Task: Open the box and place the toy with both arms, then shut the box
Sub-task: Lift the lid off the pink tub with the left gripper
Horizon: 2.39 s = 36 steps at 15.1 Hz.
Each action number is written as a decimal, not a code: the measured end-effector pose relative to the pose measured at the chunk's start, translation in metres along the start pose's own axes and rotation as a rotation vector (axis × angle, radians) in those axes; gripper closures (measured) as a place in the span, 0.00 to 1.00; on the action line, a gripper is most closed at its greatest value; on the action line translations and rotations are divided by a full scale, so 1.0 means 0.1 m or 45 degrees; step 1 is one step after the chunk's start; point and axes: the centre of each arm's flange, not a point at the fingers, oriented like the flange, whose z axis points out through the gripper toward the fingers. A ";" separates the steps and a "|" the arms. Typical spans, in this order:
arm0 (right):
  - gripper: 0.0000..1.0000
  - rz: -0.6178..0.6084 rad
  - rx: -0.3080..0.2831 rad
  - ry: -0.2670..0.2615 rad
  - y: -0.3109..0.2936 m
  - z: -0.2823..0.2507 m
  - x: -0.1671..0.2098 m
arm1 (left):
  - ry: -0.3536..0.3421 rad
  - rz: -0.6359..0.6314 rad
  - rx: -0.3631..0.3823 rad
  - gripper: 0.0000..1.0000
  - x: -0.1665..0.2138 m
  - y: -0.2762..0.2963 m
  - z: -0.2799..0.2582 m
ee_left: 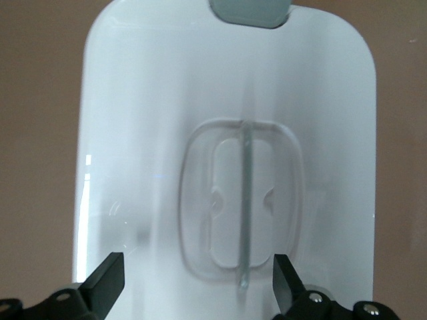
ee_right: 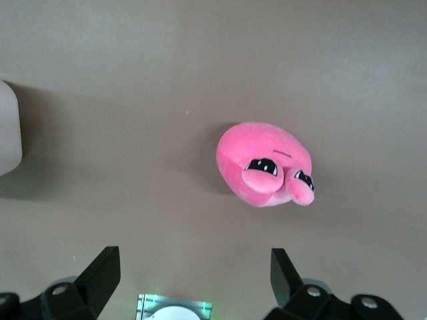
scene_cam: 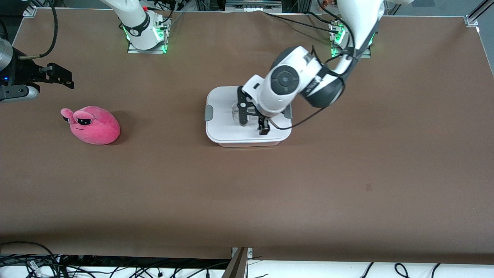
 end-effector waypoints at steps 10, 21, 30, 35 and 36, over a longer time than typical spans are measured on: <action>0.00 0.039 0.001 0.042 0.16 0.22 0.24 | -0.010 0.053 -0.007 0.49 0.20 0.21 0.07; 0.00 0.058 0.003 0.043 0.31 0.21 0.21 | -0.015 0.065 -0.002 0.93 0.22 0.26 -0.09; 0.00 0.008 0.010 -0.026 0.32 0.43 0.24 | -0.192 -0.109 -0.113 0.93 -0.83 0.09 -1.52; 0.00 0.100 0.026 -0.064 0.91 1.37 0.08 | -0.260 -0.063 -0.161 0.93 -2.40 -0.72 -1.83; 0.00 0.113 0.033 -0.073 1.00 1.51 0.00 | -0.250 -0.019 -0.165 0.93 -2.72 -0.84 -1.89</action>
